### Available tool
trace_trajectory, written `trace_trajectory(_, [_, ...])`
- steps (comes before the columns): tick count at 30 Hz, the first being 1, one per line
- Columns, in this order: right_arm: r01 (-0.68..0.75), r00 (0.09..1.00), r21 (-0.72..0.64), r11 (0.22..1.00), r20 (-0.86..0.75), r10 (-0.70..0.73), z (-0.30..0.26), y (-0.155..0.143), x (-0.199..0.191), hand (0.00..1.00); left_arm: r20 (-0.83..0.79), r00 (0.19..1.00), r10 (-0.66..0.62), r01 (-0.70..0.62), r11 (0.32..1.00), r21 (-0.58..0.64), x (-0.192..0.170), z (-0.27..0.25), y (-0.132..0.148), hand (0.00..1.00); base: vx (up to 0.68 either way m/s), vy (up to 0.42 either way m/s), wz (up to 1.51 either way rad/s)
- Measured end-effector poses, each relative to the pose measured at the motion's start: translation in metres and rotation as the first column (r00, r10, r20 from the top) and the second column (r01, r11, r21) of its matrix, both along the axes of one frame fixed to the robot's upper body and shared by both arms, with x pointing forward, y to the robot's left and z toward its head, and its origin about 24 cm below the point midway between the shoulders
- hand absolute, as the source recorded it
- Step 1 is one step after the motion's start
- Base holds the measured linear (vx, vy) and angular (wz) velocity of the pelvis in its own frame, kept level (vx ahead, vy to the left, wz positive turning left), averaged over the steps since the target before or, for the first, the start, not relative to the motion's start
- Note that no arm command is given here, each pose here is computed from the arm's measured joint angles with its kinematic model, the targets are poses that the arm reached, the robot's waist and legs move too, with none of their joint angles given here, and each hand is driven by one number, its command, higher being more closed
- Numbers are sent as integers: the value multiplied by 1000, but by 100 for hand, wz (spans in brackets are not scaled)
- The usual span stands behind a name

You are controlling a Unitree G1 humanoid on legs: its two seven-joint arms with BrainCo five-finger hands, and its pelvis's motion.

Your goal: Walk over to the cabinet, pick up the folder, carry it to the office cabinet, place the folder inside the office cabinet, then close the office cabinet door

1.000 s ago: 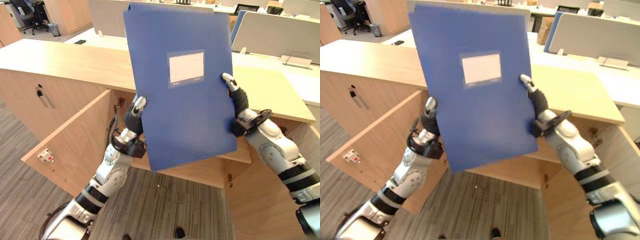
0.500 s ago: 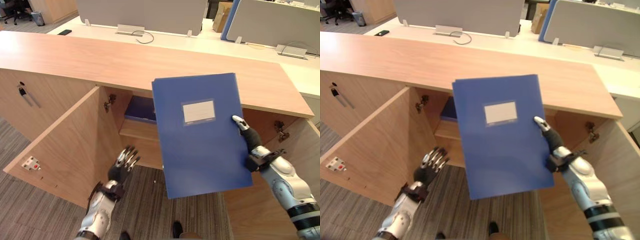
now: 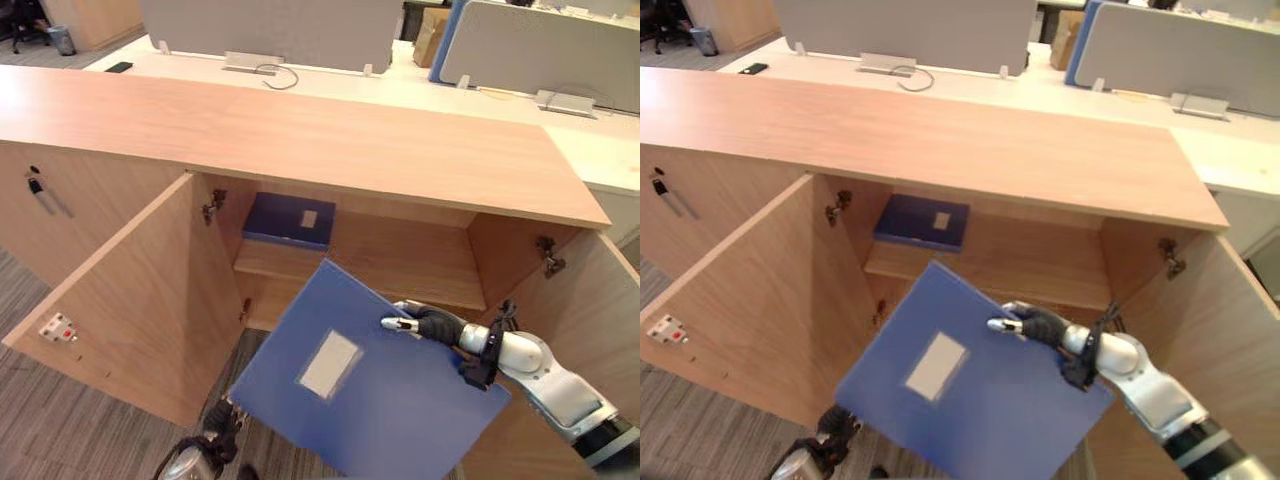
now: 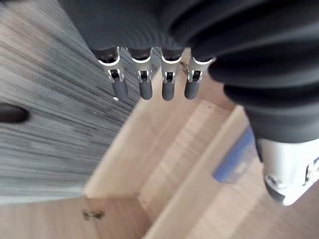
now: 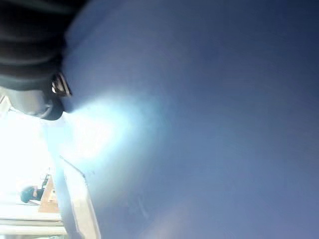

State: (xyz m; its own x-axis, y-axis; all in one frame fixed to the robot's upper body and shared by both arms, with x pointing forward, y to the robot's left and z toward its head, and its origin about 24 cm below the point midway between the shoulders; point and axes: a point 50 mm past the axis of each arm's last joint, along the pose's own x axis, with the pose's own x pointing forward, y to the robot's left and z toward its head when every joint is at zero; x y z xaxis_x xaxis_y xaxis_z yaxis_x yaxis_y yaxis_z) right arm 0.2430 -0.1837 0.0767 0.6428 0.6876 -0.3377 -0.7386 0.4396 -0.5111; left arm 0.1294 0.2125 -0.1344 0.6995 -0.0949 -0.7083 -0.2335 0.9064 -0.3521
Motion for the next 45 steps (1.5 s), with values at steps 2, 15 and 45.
trace_trajectory(2, [-64,997,-79,995,32,67,-1,10,2,100,-75,997,5,-2,999,44,-14,-8,8,0,-36,20,-69])
trace_trajectory(15, [465,882,112,878,-143,-449,-64,-19,49,100,-255,967,15,36,980,194,-45,-23,12,0,-27,-22,-22])
trace_trajectory(45, [471,330,442,-763,-891,-312,-14,-91,111,100,-81,996,46,-27,974,224,16,-6,-8,0,-28,-59,20])
